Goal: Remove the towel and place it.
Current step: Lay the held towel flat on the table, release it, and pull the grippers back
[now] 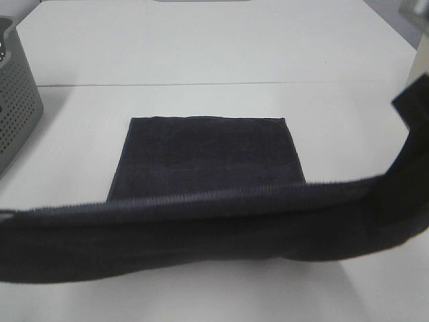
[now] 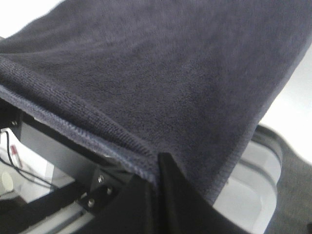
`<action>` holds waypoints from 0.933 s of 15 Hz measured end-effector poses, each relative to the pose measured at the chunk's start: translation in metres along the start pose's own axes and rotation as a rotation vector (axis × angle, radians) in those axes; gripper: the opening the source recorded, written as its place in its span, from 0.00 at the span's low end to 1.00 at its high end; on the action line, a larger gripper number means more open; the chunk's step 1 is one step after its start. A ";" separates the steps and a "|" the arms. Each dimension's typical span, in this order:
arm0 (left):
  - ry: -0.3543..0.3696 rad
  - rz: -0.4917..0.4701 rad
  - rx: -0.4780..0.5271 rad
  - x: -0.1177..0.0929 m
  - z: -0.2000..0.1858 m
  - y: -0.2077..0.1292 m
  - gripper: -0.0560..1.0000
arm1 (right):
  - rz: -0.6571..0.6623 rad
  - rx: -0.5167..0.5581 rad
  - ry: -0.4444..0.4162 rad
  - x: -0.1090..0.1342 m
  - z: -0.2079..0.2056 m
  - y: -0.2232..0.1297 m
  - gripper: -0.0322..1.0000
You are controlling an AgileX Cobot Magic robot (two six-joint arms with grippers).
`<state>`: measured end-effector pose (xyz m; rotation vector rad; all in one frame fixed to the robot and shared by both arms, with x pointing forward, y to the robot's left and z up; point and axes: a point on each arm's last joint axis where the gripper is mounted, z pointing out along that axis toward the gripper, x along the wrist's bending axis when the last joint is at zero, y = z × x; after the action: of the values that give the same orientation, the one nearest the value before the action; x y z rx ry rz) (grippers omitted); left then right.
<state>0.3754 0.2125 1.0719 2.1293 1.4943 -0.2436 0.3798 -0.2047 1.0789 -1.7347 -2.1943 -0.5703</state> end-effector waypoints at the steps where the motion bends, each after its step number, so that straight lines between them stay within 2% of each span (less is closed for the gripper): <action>1: -0.018 -0.029 0.040 0.003 0.010 -0.008 0.05 | 0.025 0.043 -0.001 -0.006 0.010 -0.006 0.04; 3: -0.063 -0.098 0.113 0.008 0.028 -0.020 0.05 | 0.088 0.126 -0.013 -0.016 0.030 -0.015 0.04; 6: -0.075 -0.202 0.267 0.021 0.059 -0.024 0.05 | 0.173 0.281 -0.031 -0.030 0.060 -0.012 0.04; 10: -0.072 -0.233 0.413 0.035 0.087 -0.017 0.05 | 0.243 0.464 -0.055 -0.045 0.095 -0.003 0.04; 14: -0.085 -0.251 0.549 0.043 0.114 -0.017 0.05 | 0.276 0.578 -0.068 -0.056 0.118 0.002 0.04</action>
<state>0.3926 0.1937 0.9514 2.2837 1.7936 -0.9145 0.3974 -0.1964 0.9498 -1.6915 -1.8542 0.1799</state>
